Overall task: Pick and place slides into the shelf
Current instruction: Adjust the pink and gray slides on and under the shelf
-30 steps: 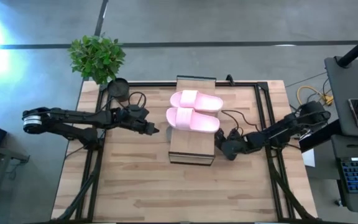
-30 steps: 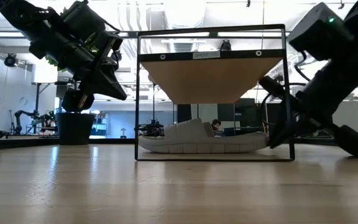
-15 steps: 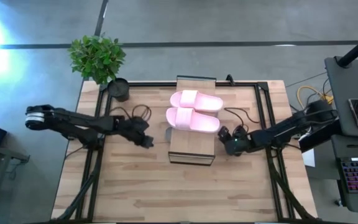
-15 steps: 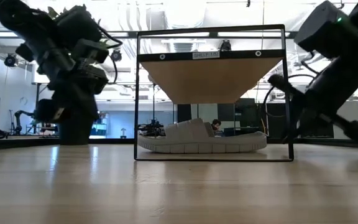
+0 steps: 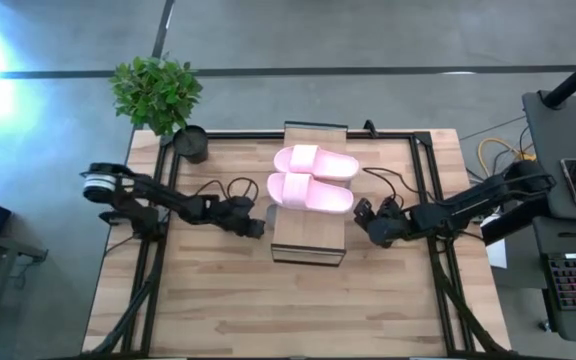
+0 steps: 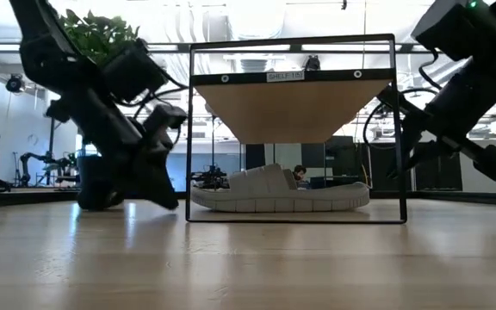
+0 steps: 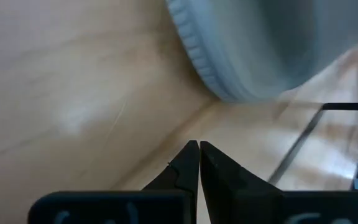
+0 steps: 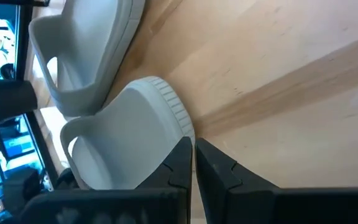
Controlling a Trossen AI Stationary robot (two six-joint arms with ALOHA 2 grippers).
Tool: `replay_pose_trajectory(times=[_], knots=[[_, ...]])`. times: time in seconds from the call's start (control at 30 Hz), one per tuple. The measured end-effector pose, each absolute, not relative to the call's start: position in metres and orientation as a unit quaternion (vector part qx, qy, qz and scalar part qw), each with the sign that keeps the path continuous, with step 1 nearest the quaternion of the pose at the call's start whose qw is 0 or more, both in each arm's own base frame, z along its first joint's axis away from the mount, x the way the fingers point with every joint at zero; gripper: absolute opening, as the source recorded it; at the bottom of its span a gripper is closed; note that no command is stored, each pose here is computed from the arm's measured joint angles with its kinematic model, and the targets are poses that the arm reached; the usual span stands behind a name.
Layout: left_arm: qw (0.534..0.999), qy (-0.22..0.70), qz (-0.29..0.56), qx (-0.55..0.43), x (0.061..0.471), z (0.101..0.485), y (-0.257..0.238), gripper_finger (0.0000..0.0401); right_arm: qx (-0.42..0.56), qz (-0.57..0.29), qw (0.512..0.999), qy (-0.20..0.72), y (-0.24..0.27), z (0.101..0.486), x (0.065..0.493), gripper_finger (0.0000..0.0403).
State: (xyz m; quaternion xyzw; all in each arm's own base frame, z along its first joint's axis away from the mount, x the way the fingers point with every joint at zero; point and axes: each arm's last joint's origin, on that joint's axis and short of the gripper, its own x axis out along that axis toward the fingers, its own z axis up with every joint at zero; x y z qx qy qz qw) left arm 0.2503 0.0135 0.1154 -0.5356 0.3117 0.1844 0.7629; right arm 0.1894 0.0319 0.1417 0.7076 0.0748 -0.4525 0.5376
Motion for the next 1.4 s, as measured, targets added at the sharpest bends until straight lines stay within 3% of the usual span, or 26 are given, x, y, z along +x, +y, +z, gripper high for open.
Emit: replay_pose_trajectory(times=[0.57, 0.9, 1.13, 1.4], knots=[[0.791, 0.24, 0.218, -0.519, 0.263, 0.109, 0.025, 0.0, 0.706, -0.442, 0.547, 0.087, 0.034, 0.149, 0.196, 0.0013], [0.807, 0.24, 0.194, -0.503, 0.293, 0.112, 0.028, 0.0, 0.704, -0.438, 0.552, 0.09, 0.035, 0.149, 0.197, 0.0013], [0.801, 0.259, 0.245, -0.48, 0.278, 0.117, 0.029, 0.0, 0.706, -0.433, 0.549, 0.111, 0.037, 0.147, 0.196, 0.0013], [0.824, 0.212, 0.302, -0.429, 0.264, 0.147, 0.034, 0.0, 0.689, -0.428, 0.572, 0.118, 0.037, 0.15, 0.196, 0.0013]])
